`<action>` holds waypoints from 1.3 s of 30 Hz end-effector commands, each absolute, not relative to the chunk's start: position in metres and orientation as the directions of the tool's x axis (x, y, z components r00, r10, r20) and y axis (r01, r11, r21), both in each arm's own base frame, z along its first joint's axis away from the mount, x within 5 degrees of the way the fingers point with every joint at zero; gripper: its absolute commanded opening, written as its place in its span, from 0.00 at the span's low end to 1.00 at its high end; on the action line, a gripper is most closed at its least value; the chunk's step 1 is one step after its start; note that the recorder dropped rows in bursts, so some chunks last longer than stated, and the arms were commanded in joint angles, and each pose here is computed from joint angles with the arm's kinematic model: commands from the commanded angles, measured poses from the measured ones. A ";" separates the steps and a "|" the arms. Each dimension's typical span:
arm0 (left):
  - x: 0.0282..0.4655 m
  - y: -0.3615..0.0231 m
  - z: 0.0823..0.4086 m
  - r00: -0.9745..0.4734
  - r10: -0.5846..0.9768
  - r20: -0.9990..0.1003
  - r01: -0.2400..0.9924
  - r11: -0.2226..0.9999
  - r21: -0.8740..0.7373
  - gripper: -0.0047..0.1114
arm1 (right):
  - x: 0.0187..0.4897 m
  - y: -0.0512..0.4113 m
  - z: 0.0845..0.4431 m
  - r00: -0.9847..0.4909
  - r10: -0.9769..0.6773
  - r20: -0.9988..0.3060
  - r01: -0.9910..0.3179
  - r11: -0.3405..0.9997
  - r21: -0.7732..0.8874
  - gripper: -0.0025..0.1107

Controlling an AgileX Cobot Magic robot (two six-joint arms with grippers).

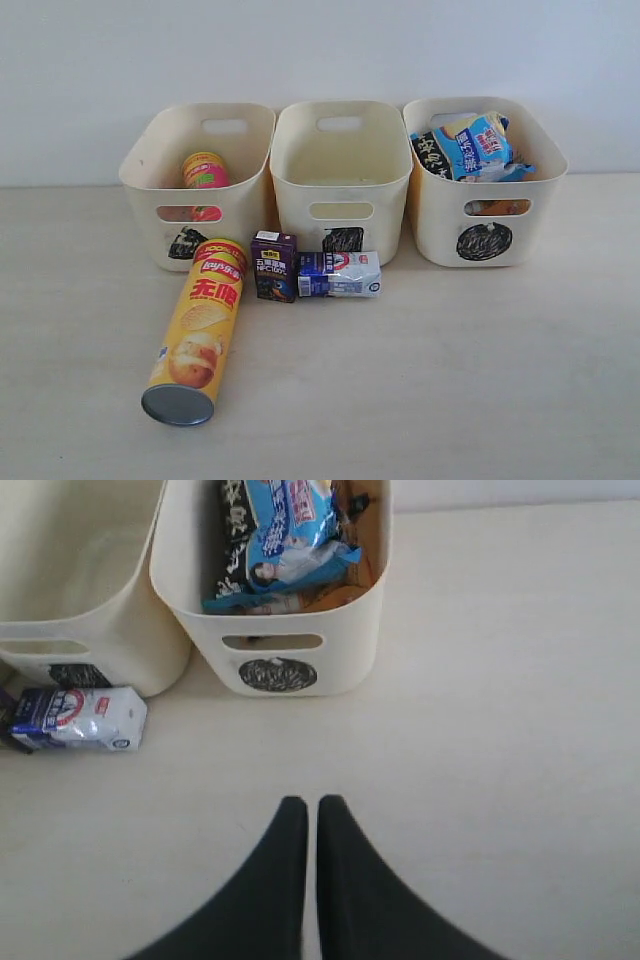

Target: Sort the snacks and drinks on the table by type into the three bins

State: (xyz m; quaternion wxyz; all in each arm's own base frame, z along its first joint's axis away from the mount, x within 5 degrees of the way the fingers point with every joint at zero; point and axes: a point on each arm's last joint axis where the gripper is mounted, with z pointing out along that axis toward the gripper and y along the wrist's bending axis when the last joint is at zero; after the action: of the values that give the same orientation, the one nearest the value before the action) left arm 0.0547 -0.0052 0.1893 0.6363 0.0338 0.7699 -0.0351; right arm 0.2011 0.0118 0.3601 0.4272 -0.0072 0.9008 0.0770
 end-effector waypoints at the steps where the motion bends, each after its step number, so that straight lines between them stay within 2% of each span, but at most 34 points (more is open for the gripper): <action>1: 0.055 -0.005 0.189 -0.183 0.000 -0.983 0.095 0.995 -0.018 0.07 | 0.177 0.009 0.358 -0.513 0.062 -0.856 -0.068 0.991 0.113 0.02; 12: 0.055 -0.005 0.189 -0.183 0.000 -0.983 0.095 0.995 -0.018 0.07 | 0.148 0.008 0.376 -0.370 0.068 -0.927 -0.068 0.993 0.100 0.02; 20: 0.055 -0.005 0.189 -0.183 0.000 -0.983 0.095 0.995 -0.018 0.07 | 0.145 0.007 0.373 -0.322 -0.078 -0.944 -0.112 0.993 -0.044 0.02; 27: 0.055 -0.005 0.189 -0.183 0.000 -0.983 0.095 0.995 -0.018 0.07 | 0.110 0.004 0.330 -0.192 -0.100 -0.976 -0.070 0.994 -0.088 0.02; 39: 0.055 -0.005 0.189 -0.183 0.000 -0.983 0.095 0.995 -0.018 0.07 | 0.056 0.005 0.263 -0.095 -0.128 -0.987 -0.064 0.990 -0.123 0.02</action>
State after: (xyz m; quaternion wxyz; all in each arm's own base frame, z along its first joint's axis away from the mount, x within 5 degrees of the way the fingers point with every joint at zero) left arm 0.0547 -0.0052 0.1893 0.6363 0.0338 0.7699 -0.0351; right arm 0.0618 0.0059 0.2711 0.6590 -0.0677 0.7489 -0.0186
